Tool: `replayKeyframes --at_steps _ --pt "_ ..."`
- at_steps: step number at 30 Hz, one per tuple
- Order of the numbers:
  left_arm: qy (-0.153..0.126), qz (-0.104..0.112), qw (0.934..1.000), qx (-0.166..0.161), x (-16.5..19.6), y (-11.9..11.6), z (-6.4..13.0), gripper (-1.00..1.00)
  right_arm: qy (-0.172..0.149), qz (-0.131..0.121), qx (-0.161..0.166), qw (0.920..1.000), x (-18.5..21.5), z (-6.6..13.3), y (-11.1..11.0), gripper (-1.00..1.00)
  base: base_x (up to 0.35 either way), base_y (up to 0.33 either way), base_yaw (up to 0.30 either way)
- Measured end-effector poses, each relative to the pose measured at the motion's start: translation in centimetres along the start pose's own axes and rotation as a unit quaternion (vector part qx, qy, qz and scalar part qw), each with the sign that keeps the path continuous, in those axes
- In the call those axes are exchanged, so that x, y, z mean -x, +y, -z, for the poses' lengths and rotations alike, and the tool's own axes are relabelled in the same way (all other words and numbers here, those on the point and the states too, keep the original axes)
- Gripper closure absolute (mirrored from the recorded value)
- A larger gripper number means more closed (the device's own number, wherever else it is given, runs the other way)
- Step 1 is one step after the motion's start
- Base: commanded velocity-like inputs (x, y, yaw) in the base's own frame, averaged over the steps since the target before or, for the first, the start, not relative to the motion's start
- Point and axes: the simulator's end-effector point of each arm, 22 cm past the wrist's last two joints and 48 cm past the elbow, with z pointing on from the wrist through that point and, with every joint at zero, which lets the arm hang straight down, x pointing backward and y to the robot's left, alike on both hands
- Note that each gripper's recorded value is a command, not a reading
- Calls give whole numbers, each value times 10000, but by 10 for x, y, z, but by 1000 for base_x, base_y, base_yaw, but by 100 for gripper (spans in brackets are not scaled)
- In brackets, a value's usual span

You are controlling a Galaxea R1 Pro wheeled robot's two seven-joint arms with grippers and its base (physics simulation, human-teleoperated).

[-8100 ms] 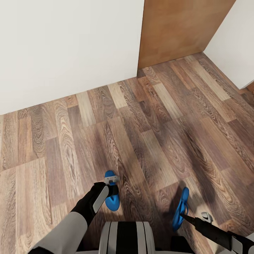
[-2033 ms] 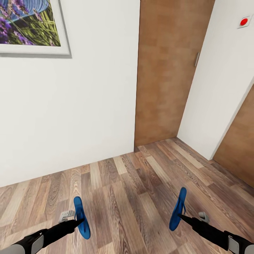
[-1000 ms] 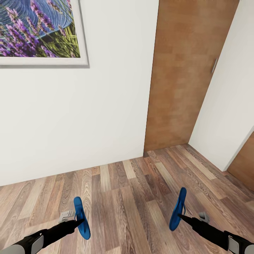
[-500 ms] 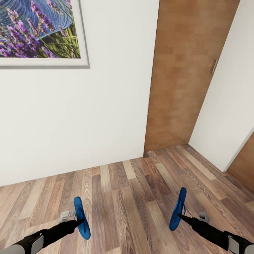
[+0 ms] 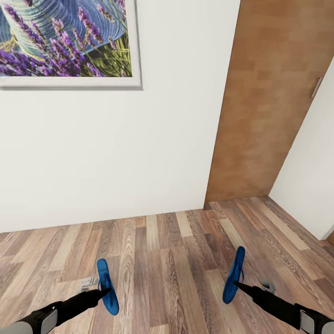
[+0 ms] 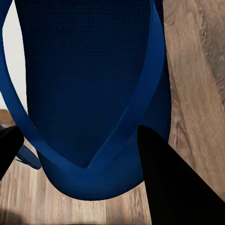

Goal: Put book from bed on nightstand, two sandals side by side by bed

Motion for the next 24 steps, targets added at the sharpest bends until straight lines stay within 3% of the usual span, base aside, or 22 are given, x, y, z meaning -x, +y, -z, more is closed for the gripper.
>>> replayKeyframes --at_steps 24 --pt "5 19 10000 -58 -2 -7 -5 100 6 3 -2 10000 0 0 0 100 0 0 290"
